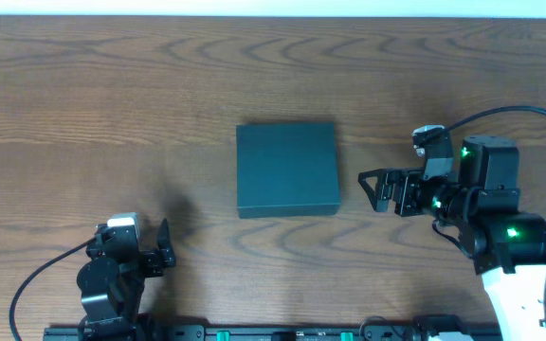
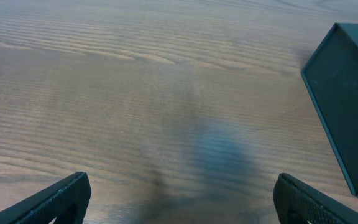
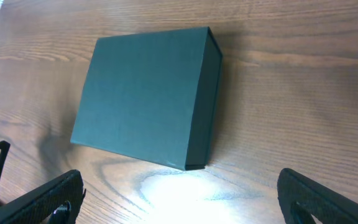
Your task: Pack container
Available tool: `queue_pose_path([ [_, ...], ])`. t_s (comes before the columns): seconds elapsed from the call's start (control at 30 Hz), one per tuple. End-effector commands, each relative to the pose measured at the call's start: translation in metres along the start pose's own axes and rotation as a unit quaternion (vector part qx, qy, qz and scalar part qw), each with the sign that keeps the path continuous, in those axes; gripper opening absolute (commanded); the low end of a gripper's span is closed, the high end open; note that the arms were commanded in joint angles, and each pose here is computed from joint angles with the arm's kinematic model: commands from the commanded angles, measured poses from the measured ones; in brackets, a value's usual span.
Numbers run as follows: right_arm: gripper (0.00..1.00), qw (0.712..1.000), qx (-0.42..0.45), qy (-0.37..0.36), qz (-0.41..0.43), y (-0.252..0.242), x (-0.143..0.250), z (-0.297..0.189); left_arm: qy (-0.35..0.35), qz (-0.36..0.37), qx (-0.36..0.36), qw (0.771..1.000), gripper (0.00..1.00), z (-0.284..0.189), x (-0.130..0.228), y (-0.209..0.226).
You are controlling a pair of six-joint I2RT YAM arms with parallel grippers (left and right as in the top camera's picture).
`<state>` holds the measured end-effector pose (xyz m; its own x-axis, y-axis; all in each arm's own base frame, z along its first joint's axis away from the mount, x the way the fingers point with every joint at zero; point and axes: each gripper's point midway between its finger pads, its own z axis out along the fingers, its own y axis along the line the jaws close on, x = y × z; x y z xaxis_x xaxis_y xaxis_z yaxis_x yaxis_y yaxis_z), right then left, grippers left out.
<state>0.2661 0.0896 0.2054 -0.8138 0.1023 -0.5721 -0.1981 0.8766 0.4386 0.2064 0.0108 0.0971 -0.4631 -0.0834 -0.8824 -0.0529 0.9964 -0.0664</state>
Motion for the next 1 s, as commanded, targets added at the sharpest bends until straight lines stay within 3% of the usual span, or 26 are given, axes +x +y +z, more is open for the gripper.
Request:
queue_pose_path([
  [0.0,0.99,1.0,-0.004,-0.005,0.007,0.001,-0.004,-0.003,-0.001,0.002,-0.006,1.0,0.95,0.002,0.002,0.002],
  [0.17,0.99,1.0,-0.005,-0.015,0.0,0.004,-0.005,-0.008,-0.001,0.002,-0.006,1.0,0.95,0.002,0.002,0.002],
  [0.3,0.99,0.99,0.067,-0.083,-0.089,-0.009,-0.019,-0.035,-0.001,0.002,-0.006,1.0,0.95,0.002,0.002,0.002],
  [0.43,0.99,0.95,0.094,-0.169,-0.245,-0.003,-0.022,-0.057,-0.001,0.002,-0.006,1.0,0.95,0.002,0.002,0.002],
  [0.57,0.99,0.907,0.115,-0.227,-0.337,-0.003,-0.007,-0.063,-0.001,0.002,-0.006,1.0,0.95,0.002,0.002,0.002],
  [0.7,0.99,0.892,0.144,-0.264,-0.337,-0.021,0.016,-0.062,-0.001,0.002,-0.006,1.0,0.95,0.002,0.002,0.002],
  [0.97,0.99,0.899,0.147,-0.269,-0.315,-0.042,0.049,-0.037,-0.001,0.002,-0.006,1.0,0.95,0.002,0.002,0.002],
])
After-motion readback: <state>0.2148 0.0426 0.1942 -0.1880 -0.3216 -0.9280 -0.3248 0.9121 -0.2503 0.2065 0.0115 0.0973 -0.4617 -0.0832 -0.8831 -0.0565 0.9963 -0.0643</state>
